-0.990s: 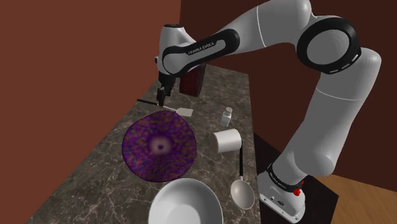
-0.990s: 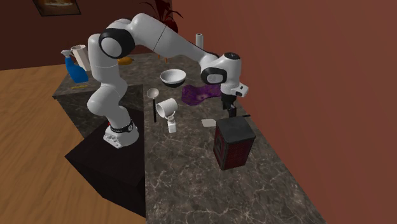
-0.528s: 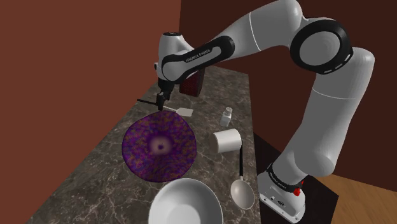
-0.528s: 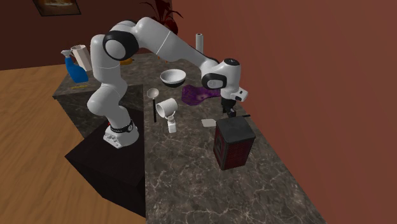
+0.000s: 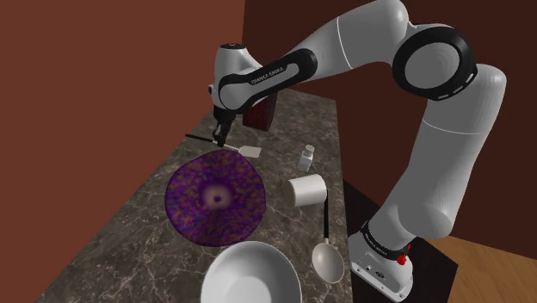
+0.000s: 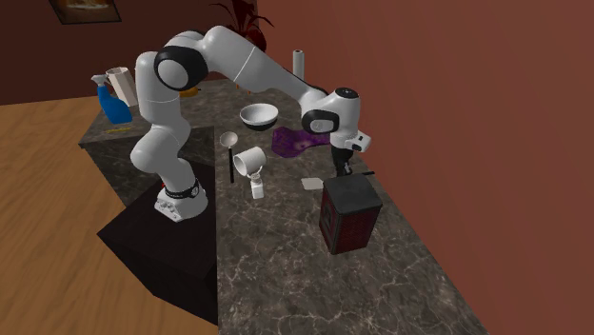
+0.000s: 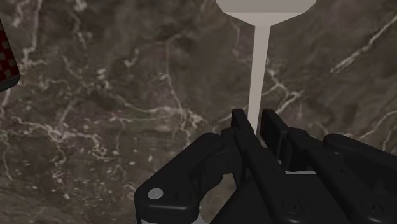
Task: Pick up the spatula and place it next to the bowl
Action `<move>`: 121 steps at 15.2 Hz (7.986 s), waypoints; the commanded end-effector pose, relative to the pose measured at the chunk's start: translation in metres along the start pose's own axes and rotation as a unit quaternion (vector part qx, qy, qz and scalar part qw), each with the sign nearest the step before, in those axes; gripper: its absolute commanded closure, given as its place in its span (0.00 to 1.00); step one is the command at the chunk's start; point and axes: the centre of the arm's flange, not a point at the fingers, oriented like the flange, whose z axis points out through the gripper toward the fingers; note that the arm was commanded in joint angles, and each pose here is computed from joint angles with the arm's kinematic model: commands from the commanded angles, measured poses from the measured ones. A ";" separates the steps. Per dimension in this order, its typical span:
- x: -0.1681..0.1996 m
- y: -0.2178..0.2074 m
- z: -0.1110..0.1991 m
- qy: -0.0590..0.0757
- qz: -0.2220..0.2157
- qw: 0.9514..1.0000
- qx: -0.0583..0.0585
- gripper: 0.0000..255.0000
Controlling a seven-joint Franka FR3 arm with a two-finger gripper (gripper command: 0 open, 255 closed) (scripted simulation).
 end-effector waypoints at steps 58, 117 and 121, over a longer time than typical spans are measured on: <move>-0.008 -0.290 -0.154 0.000 0.000 1.000 0.000 1.00; -0.031 -0.505 -0.040 0.000 0.000 1.000 0.000 0.00; -0.032 -0.505 -0.064 0.000 0.000 1.000 0.000 0.00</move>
